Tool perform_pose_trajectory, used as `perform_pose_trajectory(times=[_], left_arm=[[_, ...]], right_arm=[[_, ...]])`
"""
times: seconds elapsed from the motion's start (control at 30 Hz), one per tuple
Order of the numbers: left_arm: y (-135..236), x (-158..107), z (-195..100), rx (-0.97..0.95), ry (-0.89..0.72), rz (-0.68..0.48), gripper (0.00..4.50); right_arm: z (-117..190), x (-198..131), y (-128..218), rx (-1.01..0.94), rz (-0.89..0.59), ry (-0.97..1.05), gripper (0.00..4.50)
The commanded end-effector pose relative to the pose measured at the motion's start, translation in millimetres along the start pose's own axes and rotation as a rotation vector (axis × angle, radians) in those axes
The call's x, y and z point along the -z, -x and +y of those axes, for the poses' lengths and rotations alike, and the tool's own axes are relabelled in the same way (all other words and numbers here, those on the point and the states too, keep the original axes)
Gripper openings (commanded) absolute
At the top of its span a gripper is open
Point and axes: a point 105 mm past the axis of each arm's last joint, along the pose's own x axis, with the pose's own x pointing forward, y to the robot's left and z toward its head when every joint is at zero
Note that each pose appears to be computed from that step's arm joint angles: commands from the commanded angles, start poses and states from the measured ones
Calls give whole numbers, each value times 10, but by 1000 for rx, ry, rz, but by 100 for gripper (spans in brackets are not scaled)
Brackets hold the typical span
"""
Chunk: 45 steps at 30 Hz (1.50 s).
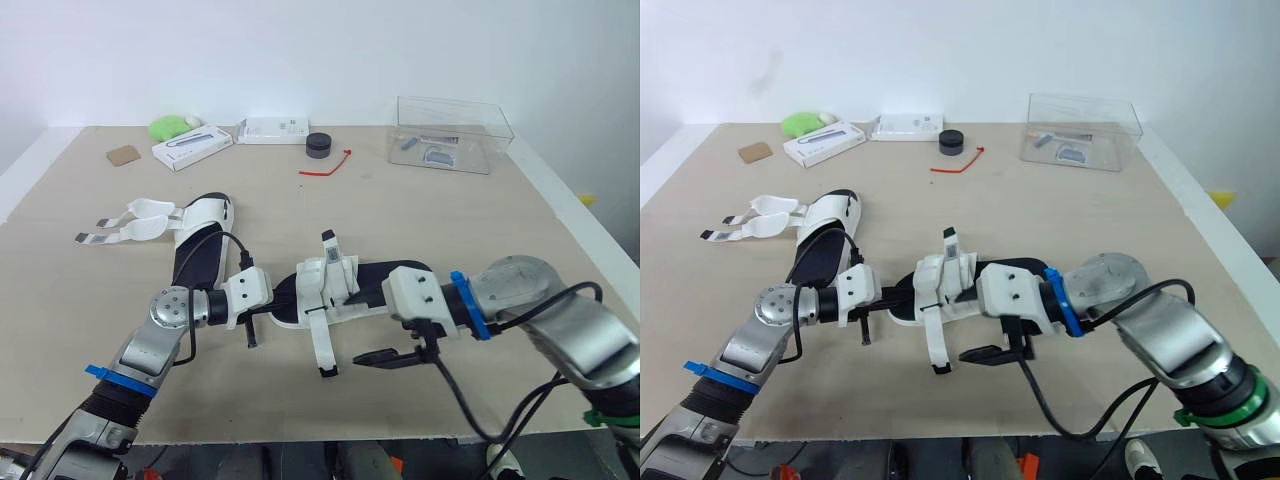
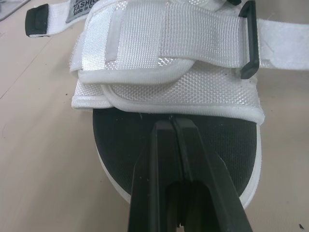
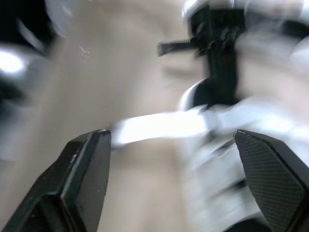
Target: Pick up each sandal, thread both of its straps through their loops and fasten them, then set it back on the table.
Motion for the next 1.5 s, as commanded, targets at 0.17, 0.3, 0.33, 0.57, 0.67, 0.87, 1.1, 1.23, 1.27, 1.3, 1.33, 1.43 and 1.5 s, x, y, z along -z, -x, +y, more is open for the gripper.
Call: perform_pose_trajectory(times=[0.17, 0.3, 0.33, 0.57, 0.67, 0.87, 1.1, 1.23, 1.27, 1.3, 1.33, 1.43, 1.5], left_arm=[[-3, 157, -88, 19, 29, 58, 0], [1, 160, -100, 19, 32, 59, 0], [2, 160, -100, 19, 33, 59, 0], [1, 170, -107, 15, 42, 60, 0], [14, 177, -118, 11, 47, 62, 0], [32, 194, -132, 2, 53, 69, 0], [47, 202, -117, -5, 55, 74, 0], [55, 212, -119, -2, 56, 79, 0], [53, 212, -117, -2, 57, 79, 0], [51, 212, -116, -1, 57, 79, 0], [49, 212, -116, -1, 57, 79, 0], [43, 213, -115, 1, 57, 79, 0], [44, 216, -117, 2, 57, 81, 0]], right_arm=[[234, -21, -127, -5, -106, 621, 444], [233, -26, -176, 6, -143, 704, 444], [218, -31, -194, 10, -151, 719, 444], [173, 7, -301, -13, -162, 760, 444], [198, 61, -345, -35, -158, 764, 444], [142, 13, -408, -23, -192, 770, 444], [170, -26, -430, -43, -230, 718, 314], [171, -9, -426, -43, -229, 659, 166], [165, -10, -425, -37, -232, 632, 143], [158, -14, -424, -29, -238, 603, 115], [144, -27, -420, -12, -249, 560, 77], [59, -101, -391, 52, -301, 377, 4], [15, -157, -370, 71, -332, 284, 4]])
